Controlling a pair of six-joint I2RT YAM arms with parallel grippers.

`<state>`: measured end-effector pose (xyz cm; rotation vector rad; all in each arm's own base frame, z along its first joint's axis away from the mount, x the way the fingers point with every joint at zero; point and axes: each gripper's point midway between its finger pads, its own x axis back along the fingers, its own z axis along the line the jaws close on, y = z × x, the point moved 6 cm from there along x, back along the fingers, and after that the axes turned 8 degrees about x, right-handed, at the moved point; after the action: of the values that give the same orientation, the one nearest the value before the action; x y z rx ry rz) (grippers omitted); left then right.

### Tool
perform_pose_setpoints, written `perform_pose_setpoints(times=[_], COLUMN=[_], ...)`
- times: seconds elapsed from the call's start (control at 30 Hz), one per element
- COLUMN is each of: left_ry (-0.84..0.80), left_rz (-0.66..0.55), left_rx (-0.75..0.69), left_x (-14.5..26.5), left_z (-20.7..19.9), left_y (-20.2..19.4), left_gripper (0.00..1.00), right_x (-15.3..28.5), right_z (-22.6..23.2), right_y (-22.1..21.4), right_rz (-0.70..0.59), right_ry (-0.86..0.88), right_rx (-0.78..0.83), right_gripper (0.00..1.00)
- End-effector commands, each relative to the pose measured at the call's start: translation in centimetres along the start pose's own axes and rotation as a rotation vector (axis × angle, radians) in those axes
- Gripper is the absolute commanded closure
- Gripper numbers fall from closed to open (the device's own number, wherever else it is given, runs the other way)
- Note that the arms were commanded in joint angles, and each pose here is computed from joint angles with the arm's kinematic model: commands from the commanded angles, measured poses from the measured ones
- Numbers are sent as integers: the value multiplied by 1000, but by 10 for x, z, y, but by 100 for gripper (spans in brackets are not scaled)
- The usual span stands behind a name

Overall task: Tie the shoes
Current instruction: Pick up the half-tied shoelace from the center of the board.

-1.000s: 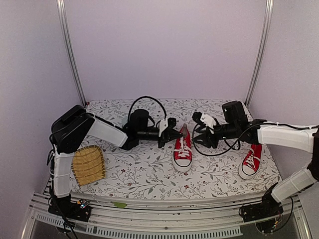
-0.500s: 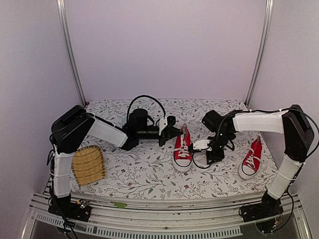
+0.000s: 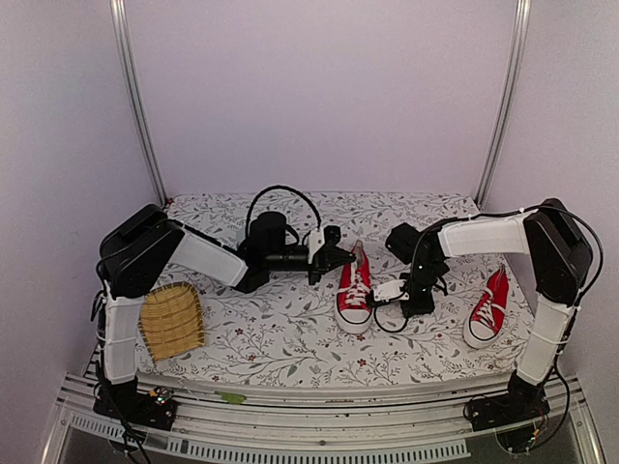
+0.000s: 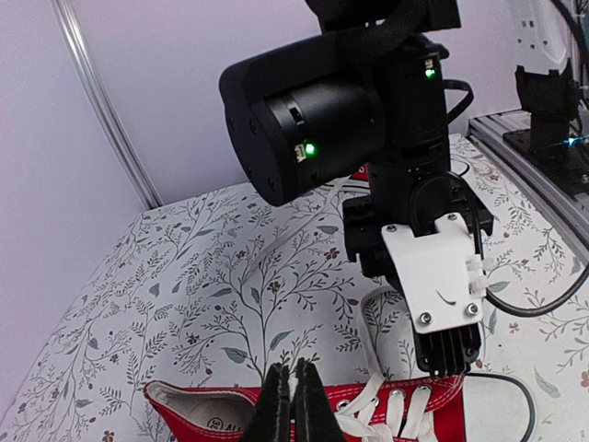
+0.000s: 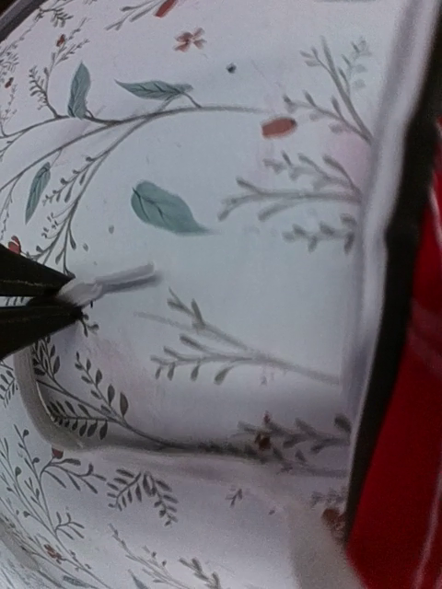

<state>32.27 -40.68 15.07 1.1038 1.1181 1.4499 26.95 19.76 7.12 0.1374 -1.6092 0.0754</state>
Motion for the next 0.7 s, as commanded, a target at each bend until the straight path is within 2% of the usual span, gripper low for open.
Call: perform_pose_setpoints(times=[0.0,0.13,0.23,0.3,0.4,0.43,0.53,0.67], left_ry=[-24,-23,-18,-14,-16,-18,-21,-20], left_rz=[-20,-18,-14,-8,-5,-5,-3,-3], left_rx=[-8,-7,-5,-7,-13,-15,-31,-42], left_x=[-2,-3,-3,-3,-4,-4,-4,-2], left_z=[-7,-7,-8,-9,-11,-12,-16,-20], left_y=[1,1,1,-1,-2,-2,-1,1], left_gripper=[100,100,100,100,100,100,100,100], right_x=[-8,17,61,94,149,165,192,208], right_z=[5,-6,-22,-36,-57,-59,-76,-111], right_y=[-5,0,8,12,20,28,48,71], right_rz=[24,-37,-199,-351,-649,-780,-1005,-1210], right_ry=[24,-82,-217,-309,-445,-435,-425,-348], right_rx=[-4,-40,-105,-165,-218,-237,-287,-373], right_gripper=[99,99,99,99,99,99,100,99])
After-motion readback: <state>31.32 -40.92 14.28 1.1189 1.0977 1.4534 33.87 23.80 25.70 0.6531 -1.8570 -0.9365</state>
